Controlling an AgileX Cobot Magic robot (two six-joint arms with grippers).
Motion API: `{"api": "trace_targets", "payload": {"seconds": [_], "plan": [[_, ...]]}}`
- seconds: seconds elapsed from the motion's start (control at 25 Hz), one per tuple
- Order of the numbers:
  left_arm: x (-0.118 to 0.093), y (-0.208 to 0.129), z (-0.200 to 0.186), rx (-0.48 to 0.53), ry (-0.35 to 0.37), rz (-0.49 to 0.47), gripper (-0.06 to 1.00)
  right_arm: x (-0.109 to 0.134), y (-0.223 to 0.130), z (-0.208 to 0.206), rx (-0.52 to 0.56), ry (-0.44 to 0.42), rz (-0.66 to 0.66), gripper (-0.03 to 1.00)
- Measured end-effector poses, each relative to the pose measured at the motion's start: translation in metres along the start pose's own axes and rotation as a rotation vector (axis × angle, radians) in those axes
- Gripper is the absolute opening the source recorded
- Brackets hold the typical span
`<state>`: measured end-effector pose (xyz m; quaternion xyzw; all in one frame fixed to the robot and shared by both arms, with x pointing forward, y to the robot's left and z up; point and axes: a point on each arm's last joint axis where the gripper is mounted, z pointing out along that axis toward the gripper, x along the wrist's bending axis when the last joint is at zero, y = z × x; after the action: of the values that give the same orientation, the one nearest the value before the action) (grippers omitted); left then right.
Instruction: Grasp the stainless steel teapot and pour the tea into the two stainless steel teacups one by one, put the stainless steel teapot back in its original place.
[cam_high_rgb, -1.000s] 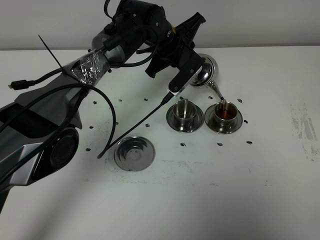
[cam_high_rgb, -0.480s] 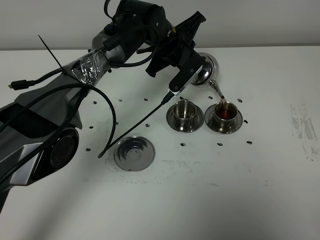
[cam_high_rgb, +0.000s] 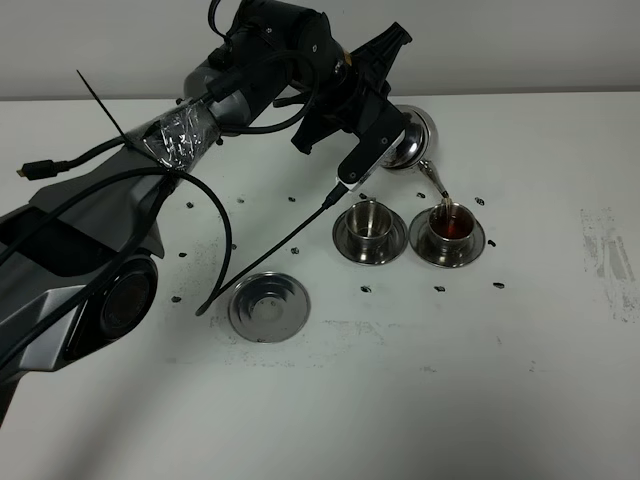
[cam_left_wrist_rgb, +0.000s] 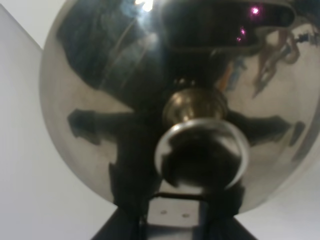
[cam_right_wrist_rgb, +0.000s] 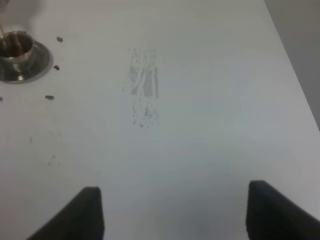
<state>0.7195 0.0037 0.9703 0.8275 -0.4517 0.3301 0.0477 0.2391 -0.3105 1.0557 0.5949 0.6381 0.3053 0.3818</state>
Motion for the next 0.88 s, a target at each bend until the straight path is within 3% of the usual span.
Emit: {"api": "trace_targets", "payload": {"seconds": [0.88], "plan": [[0.0008,-0.0004,0.0000,0.005,0.009,0.005,0.18,0.0000,0.0000,0.0000,0.000,0.000,0.000,0.58]]}}
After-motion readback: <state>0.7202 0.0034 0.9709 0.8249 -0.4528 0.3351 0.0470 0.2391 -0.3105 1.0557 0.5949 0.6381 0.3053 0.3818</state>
